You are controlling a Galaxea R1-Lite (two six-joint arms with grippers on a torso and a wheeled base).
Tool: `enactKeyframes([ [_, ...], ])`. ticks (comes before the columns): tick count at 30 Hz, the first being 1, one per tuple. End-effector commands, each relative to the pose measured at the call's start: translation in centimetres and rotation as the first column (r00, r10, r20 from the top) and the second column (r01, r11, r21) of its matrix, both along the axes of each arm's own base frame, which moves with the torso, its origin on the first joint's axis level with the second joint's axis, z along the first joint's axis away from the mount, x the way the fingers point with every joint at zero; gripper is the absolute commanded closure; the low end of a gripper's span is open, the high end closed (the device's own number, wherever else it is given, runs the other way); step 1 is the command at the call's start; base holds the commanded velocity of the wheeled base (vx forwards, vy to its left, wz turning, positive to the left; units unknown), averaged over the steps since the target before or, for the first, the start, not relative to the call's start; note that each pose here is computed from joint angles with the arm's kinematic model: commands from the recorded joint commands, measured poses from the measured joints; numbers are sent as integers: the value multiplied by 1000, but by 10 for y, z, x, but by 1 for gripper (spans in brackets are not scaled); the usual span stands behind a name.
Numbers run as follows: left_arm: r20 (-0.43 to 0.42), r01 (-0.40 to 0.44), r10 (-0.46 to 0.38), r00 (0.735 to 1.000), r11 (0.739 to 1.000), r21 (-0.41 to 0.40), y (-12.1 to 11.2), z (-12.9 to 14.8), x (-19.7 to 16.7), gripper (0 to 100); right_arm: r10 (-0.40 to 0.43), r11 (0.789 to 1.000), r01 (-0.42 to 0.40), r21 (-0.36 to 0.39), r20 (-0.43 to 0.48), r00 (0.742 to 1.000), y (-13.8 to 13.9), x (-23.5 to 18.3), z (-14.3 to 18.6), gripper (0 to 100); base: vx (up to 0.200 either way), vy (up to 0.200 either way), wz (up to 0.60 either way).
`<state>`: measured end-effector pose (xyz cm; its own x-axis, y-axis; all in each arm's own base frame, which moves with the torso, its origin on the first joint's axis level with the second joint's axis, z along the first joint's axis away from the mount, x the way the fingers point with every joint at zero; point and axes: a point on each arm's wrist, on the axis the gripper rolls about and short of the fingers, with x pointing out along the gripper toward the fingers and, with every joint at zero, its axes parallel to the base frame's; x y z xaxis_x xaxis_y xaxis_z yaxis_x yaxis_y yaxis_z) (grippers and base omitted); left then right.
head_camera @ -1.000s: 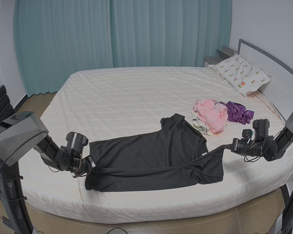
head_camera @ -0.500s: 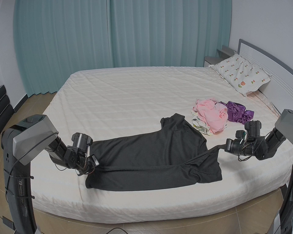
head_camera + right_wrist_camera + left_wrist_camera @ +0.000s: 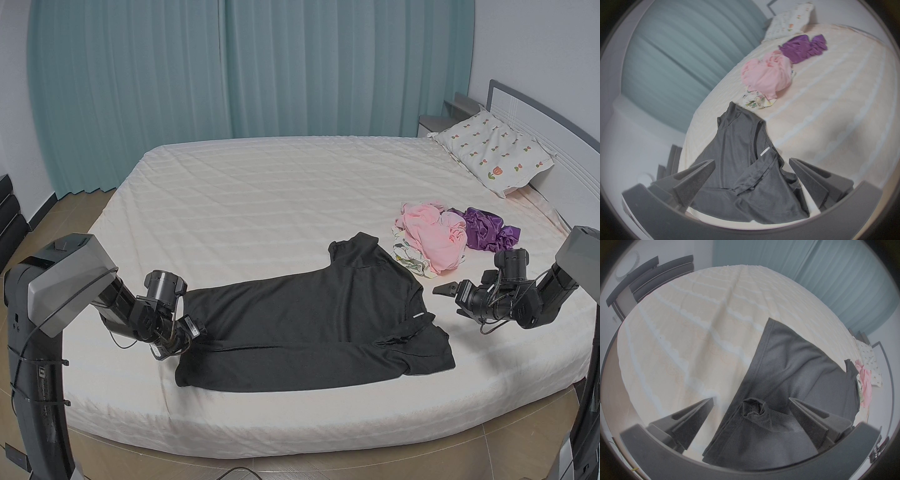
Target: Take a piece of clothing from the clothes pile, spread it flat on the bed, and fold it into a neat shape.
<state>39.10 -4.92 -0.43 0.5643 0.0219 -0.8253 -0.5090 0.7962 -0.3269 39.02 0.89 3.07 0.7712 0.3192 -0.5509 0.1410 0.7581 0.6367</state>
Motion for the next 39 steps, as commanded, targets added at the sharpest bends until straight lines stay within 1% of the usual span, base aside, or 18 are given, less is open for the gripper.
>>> enactKeyframes([
  [1,52,-27,31,998,997,-78,9,44,-27,0,-95,990,101,97,-68,993,25,-18,10,0,0,0,0],
  [5,13,-43,46,999,987,-154,9,47,-47,0,-192,966,213,144,-149,970,33,-15,-6,0,0,0,0],
  [7,-4,-53,53,999,984,-169,9,44,-53,0,-211,958,240,157,-182,960,34,-14,-15,0,100,0,0],
  [9,-15,-55,54,998,984,-171,9,43,-56,0,-214,954,248,167,-200,956,37,-13,-21,0,200,0,0],
  [11,-15,-55,54,998,984,-171,9,43,-56,0,-214,954,248,167,-200,956,37,-13,-21,0,200,0,0],
  [12,-43,-36,28,999,979,-199,9,39,-62,0,-214,955,251,156,-223,951,40,-13,-30,0,200,0,0],
  [13,-46,-33,23,999,977,-209,9,38,-62,0,-217,956,253,149,-223,950,41,-13,-32,0,200,0,0],
  [19,-66,-23,8,998,973,-231,9,34,-63,0,-222,955,251,158,-183,958,42,-9,-39,0,200,0,0],
  [21,-70,-20,4,998,973,-232,8,33,-64,0,-221,956,250,156,-182,958,42,-9,-41,0,200,0,0],
  [27,-77,-29,11,997,972,-233,9,31,-64,0,-213,961,241,136,-193,958,43,-14,-43,0,0,0,0],
  [30,-82,-58,39,996,966,-251,9,31,-63,0,-223,962,249,115,-202,954,42,-19,-45,0,0,0,0],
  [33,-79,-64,45,996,964,-257,9,32,-63,0,-227,963,251,100,-205,952,42,-22,-46,0,0,0,0],
  [39,-95,-71,48,994,965,-254,11,29,-65,0,-223,964,248,92,-221,950,40,-34,-42,0,0,200,0],
])
